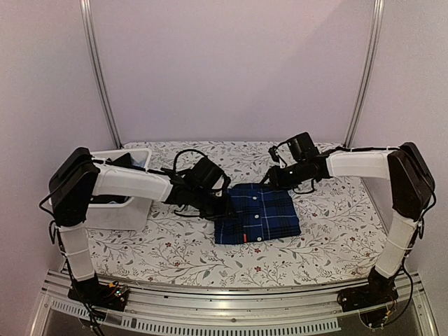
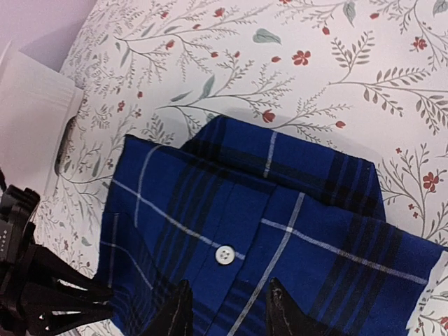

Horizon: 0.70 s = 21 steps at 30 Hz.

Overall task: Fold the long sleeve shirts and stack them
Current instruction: Smooth out the square-folded shirt at the center of the board.

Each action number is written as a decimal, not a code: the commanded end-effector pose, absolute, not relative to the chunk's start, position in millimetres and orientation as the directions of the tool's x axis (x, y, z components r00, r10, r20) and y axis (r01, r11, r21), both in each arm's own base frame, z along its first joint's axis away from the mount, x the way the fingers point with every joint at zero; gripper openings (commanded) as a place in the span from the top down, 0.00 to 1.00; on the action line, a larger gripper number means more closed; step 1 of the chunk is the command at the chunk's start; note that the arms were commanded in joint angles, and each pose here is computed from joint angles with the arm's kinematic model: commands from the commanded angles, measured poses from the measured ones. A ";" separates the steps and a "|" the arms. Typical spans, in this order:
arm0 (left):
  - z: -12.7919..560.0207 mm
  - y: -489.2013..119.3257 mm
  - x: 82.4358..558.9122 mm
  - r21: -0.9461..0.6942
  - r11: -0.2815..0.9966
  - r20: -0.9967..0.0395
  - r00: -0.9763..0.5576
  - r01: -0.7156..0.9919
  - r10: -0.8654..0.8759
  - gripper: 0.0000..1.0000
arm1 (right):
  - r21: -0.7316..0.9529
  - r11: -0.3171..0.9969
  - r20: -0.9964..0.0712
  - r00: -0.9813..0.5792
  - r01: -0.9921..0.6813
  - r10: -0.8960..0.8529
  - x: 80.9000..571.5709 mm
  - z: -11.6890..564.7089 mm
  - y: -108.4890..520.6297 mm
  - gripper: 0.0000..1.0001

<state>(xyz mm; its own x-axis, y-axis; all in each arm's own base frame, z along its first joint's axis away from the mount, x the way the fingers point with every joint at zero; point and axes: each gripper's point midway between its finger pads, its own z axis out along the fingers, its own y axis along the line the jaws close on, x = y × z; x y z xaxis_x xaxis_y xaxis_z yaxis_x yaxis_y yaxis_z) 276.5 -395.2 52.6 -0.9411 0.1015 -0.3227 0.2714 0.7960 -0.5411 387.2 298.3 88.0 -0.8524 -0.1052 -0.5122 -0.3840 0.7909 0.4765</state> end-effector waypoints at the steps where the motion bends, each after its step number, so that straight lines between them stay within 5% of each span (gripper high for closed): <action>1: 94.1 -396.8 316.4 -0.543 0.789 -0.430 -0.902 0.287 0.032 0.80 | 0.498 0.759 -0.542 -0.834 -0.420 -0.106 355.7 122.6 302.3 0.66; 12: 28.0 -362.1 389.5 -0.446 0.876 -0.408 -0.913 0.184 -0.016 0.81 | 0.583 0.730 -0.442 -0.893 -0.358 -0.085 282.2 86.8 291.1 0.68; 21: 7.9 -349.7 398.8 -0.435 0.886 -0.374 -0.927 0.159 -0.017 0.81 | 0.555 0.793 -0.345 -0.937 -0.251 -0.055 251.2 31.5 259.6 0.68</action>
